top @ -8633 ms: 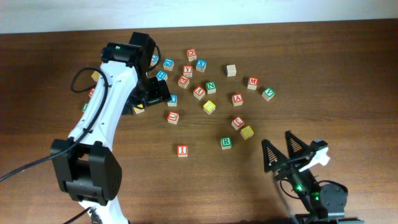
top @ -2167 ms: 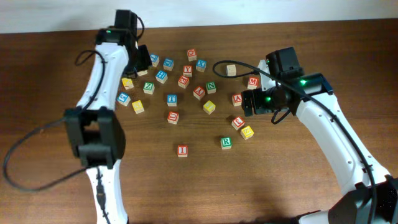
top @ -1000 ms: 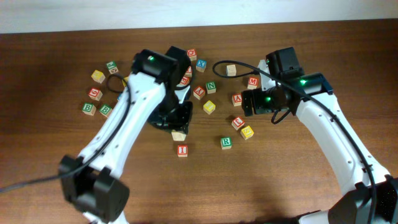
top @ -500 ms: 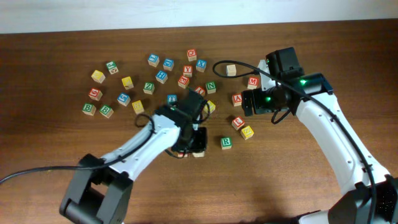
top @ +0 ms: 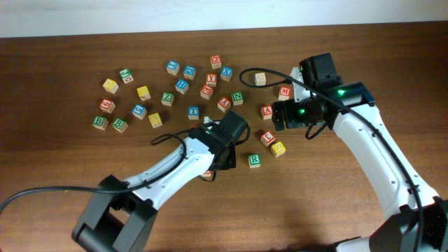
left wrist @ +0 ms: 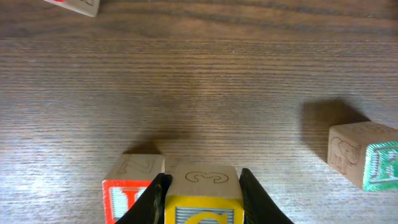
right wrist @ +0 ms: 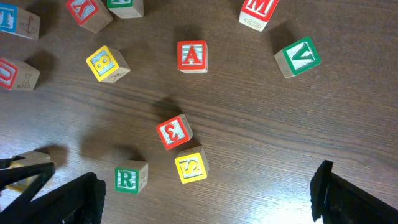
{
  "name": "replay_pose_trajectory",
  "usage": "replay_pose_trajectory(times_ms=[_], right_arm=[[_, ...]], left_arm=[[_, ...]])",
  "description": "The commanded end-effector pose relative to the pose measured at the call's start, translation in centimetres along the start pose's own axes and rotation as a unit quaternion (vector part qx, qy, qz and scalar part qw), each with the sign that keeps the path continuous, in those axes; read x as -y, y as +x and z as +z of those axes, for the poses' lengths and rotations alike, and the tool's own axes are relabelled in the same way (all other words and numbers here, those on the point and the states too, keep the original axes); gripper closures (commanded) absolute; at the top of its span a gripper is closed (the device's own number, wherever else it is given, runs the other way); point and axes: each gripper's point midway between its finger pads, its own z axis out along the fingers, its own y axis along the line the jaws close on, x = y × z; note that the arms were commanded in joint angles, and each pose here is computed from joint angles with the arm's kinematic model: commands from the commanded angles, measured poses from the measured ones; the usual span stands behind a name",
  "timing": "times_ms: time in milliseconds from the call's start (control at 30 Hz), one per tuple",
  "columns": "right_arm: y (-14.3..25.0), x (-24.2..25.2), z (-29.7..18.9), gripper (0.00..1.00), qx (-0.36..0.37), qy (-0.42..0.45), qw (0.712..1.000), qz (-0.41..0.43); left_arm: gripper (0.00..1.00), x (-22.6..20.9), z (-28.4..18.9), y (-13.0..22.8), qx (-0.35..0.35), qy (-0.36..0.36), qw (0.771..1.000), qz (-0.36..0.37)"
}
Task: Spell out ICRA
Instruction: 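Carry the yellow C block right of the I block and release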
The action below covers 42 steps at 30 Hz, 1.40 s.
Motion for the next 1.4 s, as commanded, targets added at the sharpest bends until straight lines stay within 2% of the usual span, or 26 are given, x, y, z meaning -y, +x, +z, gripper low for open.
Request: replay_pose_trajectory(times_ms=[0,133,200,567,733,1000,1100,1133,1233,1333,1367], right_arm=[[-0.1,0.0,0.1,0.02,-0.001,0.004,1.000,-0.004],[-0.1,0.0,0.1,0.02,-0.001,0.004,1.000,-0.005],[-0.1,0.0,0.1,0.02,-0.001,0.004,1.000,-0.004],[-0.1,0.0,0.1,0.02,-0.001,0.004,1.000,-0.004],[-0.1,0.0,0.1,0.02,-0.001,0.004,1.000,-0.004],[-0.1,0.0,0.1,0.02,-0.001,0.004,1.000,-0.005],[-0.1,0.0,0.1,0.02,-0.001,0.004,1.000,-0.004],[-0.1,0.0,0.1,0.02,-0.001,0.004,1.000,-0.004],[-0.1,0.0,0.1,0.02,-0.001,0.004,1.000,-0.004],[-0.1,0.0,0.1,0.02,-0.001,0.004,1.000,-0.004],[-0.1,0.0,0.1,0.02,-0.001,0.004,1.000,-0.004]], left_arm=[[0.76,0.5,2.3,1.9,-0.048,0.003,0.999,0.000],[0.76,0.1,2.7,2.1,-0.051,-0.008,0.999,0.001],[0.75,-1.3,2.6,1.9,-0.041,-0.045,0.998,0.004],[0.76,-2.9,2.8,2.6,-0.047,-0.076,0.996,0.008],[0.74,-1.2,2.9,2.6,-0.055,-0.035,0.998,0.003],[0.67,-0.9,3.0,2.2,-0.047,-0.029,0.999,0.001],[0.70,-0.9,3.0,2.3,-0.047,-0.029,0.998,0.002],[0.74,-1.0,3.0,2.4,-0.050,-0.031,0.998,0.002],[0.74,-1.2,3.0,2.6,-0.054,-0.035,0.998,0.002],[0.64,-1.2,3.0,2.5,-0.053,-0.034,0.998,0.002],[0.58,-1.1,3.0,2.5,-0.052,-0.033,0.998,0.002]])
